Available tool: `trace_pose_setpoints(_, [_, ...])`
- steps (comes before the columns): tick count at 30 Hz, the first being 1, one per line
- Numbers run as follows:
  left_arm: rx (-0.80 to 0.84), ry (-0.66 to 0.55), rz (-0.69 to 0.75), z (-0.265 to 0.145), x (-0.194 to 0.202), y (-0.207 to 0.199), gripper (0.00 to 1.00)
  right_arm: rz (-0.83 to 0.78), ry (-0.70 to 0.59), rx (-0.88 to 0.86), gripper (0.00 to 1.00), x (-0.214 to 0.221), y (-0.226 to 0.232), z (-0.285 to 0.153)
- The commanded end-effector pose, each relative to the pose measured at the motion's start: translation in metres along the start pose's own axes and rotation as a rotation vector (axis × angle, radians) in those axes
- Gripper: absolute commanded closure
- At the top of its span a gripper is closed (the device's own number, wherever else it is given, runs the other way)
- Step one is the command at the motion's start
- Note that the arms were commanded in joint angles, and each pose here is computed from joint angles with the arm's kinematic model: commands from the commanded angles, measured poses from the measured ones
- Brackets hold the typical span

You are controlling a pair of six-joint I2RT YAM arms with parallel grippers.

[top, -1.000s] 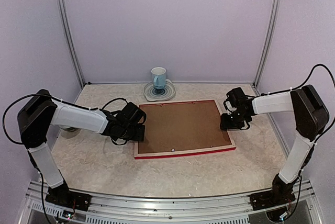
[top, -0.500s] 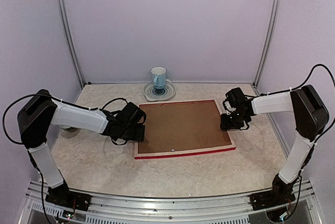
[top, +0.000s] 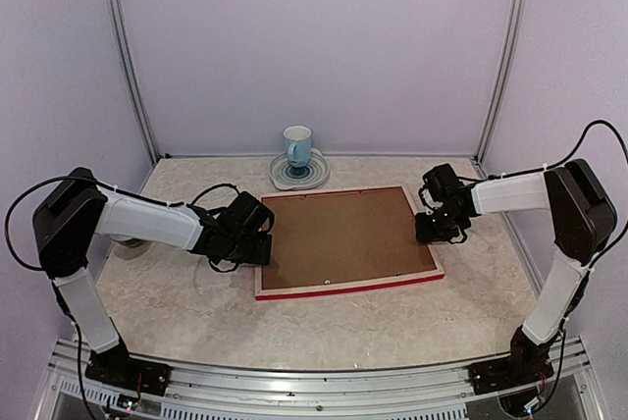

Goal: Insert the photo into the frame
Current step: Press the fastener onto the backboard.

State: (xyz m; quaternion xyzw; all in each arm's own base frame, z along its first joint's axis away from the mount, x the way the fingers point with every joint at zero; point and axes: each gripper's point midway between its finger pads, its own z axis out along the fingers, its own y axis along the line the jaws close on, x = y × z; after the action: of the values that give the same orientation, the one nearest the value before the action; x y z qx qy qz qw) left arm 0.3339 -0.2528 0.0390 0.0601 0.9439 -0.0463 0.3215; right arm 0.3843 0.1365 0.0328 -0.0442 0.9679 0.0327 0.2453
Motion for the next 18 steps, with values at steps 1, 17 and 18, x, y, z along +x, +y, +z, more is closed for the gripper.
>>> trace_pose_setpoints(1, [0.008, -0.007, -0.001, 0.0015, -0.0024, -0.004, 0.37, -0.015, 0.022, 0.047, 0.65, 0.0049, -0.0081, -0.005])
trace_pose_setpoints(17, [0.003, -0.003, 0.0, 0.003, -0.0001, -0.0022, 0.37, -0.022, 0.022, 0.035, 0.67, 0.0034, -0.0057, -0.0061])
trace_pose_setpoints(18, [0.004, -0.004, -0.001, 0.0026, -0.0006, -0.0023, 0.37, -0.023, 0.02, 0.03, 0.65, 0.0024, -0.0048, -0.0068])
